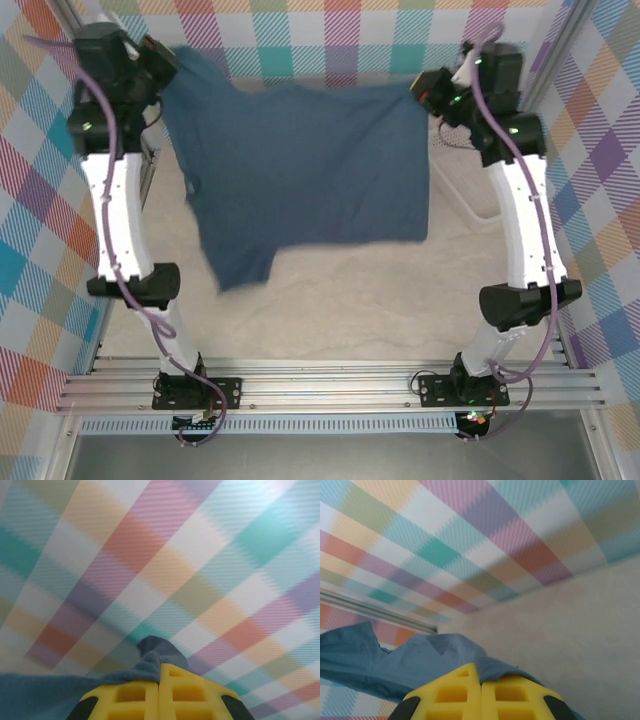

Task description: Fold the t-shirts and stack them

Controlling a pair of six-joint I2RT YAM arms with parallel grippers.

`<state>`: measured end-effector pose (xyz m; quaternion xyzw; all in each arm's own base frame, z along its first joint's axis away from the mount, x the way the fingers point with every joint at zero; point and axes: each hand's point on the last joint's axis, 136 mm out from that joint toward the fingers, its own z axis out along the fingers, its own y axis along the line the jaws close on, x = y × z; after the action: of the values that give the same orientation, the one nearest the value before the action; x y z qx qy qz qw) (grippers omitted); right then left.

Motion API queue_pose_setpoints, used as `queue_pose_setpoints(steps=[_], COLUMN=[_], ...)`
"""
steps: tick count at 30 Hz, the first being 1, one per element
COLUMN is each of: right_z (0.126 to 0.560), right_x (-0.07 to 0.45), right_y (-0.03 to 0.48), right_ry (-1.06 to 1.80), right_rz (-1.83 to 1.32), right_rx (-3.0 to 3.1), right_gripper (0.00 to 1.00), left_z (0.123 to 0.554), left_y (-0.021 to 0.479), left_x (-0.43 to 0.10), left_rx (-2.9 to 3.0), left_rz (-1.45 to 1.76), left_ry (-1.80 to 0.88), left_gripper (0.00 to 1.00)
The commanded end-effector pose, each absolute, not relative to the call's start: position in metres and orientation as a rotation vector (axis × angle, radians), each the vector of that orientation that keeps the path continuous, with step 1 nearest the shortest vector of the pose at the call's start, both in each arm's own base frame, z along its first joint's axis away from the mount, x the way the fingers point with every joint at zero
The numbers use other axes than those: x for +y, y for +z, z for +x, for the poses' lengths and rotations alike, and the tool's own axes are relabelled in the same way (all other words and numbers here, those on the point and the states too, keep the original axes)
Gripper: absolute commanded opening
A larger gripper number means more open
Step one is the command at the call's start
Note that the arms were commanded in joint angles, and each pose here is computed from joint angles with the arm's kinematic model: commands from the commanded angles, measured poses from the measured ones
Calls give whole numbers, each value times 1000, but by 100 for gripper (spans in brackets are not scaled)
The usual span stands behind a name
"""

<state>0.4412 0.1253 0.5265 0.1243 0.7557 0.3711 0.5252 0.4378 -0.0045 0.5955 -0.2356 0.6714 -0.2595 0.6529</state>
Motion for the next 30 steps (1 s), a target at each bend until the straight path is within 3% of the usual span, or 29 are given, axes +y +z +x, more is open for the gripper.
queue_pose_setpoints(steps=[1, 4, 8, 11, 14, 18, 21, 25, 30], right_z=[420, 418, 426, 427, 414, 381, 358, 329, 298], right_x=[105, 102, 118, 132, 150, 155, 151, 138, 106], right_y=[573, 568, 509, 438, 336, 190, 107, 45, 35], right_ry=[920, 951, 1021, 1085, 1101, 1023, 932, 737, 408], right_rz=[304, 315, 320, 345, 404, 558, 645, 737, 814], right_rx=[1684, 1702, 1862, 2008, 2207, 2502, 2700, 2929, 2998], right_gripper=[0, 0, 0, 0, 0, 0, 0, 0, 0], left_z=[333, 315, 322, 322, 308, 262, 218, 174, 148], left_y=[711, 708, 631, 528, 385, 214, 125, 72, 57], left_x=[-7, -18, -34, -31, -32, -62, -76, -78, -71], left_rx=[1170, 1206, 1469, 1658, 1934, 2190, 2330, 2369, 2363], left_rz=[-366, -343, -415, -563, -758, -1010, -1160, -1305, -1392], left_ry=[-658, -723, -763, -750, -720, -829, -806, -779, -756], left_gripper=[0, 0, 0, 0, 0, 0, 0, 0, 0])
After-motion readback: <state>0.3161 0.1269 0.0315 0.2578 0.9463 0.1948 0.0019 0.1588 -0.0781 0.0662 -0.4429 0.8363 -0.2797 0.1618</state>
